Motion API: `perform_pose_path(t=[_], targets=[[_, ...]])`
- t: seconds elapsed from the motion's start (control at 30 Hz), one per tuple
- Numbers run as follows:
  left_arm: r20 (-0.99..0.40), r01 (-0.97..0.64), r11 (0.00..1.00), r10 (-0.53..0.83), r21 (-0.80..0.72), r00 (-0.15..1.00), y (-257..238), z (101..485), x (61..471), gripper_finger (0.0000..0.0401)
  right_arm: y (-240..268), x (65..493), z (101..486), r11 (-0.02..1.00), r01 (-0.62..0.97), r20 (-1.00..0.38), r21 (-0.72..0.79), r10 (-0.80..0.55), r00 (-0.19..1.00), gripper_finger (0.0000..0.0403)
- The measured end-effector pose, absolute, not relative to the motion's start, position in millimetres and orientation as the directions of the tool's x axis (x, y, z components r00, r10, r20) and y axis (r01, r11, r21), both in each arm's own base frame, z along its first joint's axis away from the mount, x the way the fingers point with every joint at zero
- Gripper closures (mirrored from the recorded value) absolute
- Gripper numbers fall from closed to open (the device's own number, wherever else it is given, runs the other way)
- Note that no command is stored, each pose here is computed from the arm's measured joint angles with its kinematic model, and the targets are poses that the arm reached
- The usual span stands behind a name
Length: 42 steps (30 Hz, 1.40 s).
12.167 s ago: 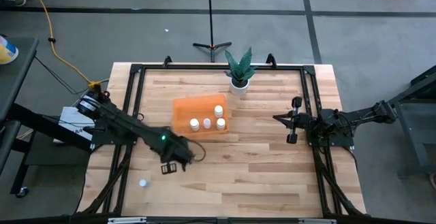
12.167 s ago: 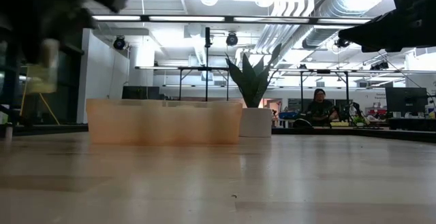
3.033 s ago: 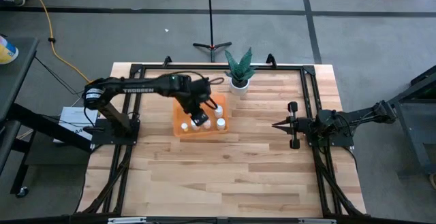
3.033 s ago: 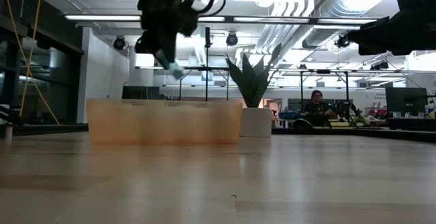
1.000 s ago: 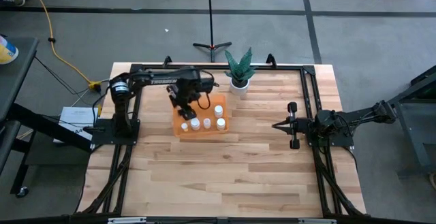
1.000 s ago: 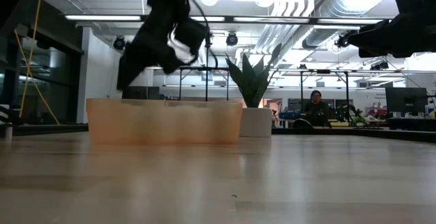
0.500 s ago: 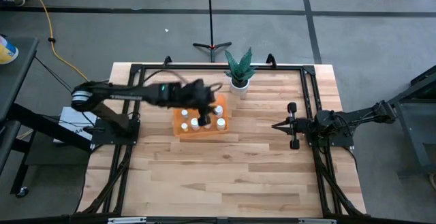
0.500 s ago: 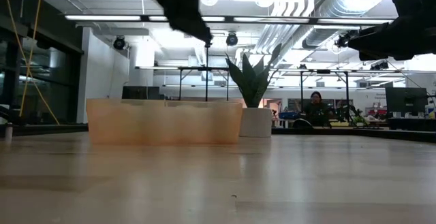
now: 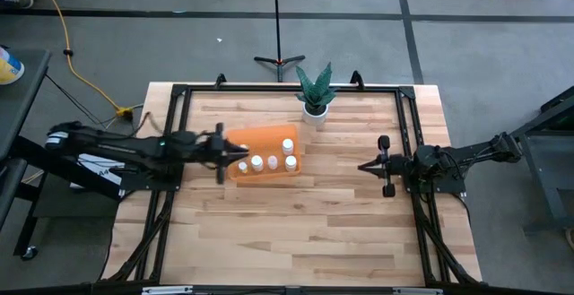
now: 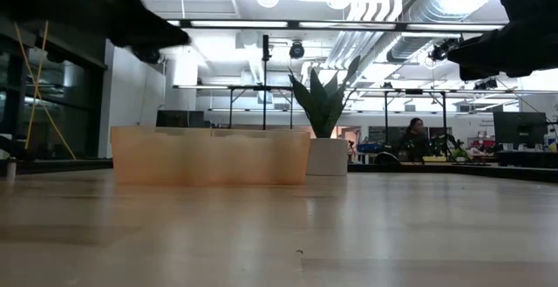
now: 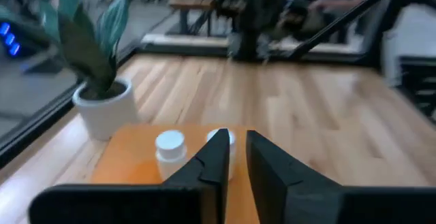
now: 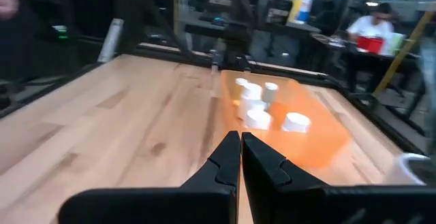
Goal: Pick and place pill bottles into a basket
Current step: Return to Home Position
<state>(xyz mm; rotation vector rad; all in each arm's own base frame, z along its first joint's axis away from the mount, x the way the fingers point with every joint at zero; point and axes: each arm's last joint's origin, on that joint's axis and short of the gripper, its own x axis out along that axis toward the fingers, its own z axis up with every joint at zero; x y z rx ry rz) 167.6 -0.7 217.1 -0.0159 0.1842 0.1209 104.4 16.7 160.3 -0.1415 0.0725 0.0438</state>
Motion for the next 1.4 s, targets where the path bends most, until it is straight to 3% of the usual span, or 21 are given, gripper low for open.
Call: perform_pose_path(t=[0.17,0.4,0.67,0.87,1.07,1.2,1.27,1.4], targets=[[-0.045,-0.062,0.997,0.064,0.047,0.997,-9.4,209.7,132.9,0.0340,19.2,104.4,163.6,0.982,-0.128,-0.041,-0.136,0.124,0.991,0.0396],[0.055,-0.017,0.992,0.010,0.125,0.998,-12.6,194.0,106.4,0.0378,17.4,104.6,168.5,0.990,-0.059,0.009,-0.129,0.061,0.998,0.0396],[0.040,-0.077,0.994,0.074,0.072,0.996,-8.2,188.6,91.1,0.0341,14.8,104.3,174.6,0.994,0.034,0.072,-0.107,-0.026,0.997,0.0396],[-0.045,-0.028,0.994,0.033,0.106,0.998,-9.4,179.5,91.4,0.0378,13.9,102.6,176.3,0.994,0.054,0.092,-0.093,-0.046,0.995,0.0396],[-0.025,-0.027,0.994,0.030,0.109,0.999,-9.5,181.5,91.4,0.0368,9.3,98.8,183.9,0.986,0.127,0.173,-0.110,-0.107,0.979,0.0396],[-0.024,-0.029,0.991,0.032,0.130,0.999,-9.4,181.6,91.4,0.0334,8.8,99.6,181.2,0.984,0.007,0.151,-0.179,0.021,0.988,0.0396],[-0.036,-0.028,0.989,0.034,0.149,0.999,-9.4,180.4,91.4,0.0342,6.6,99.9,180.8,0.984,-0.003,0.148,-0.181,0.030,0.989,0.0396],[-0.044,-0.023,0.983,0.032,0.183,0.999,-9.4,179.7,91.4,0.0381,-4.4,99.9,180.7,0.983,0.134,0.146,-0.127,-0.115,0.983,0.0396]])
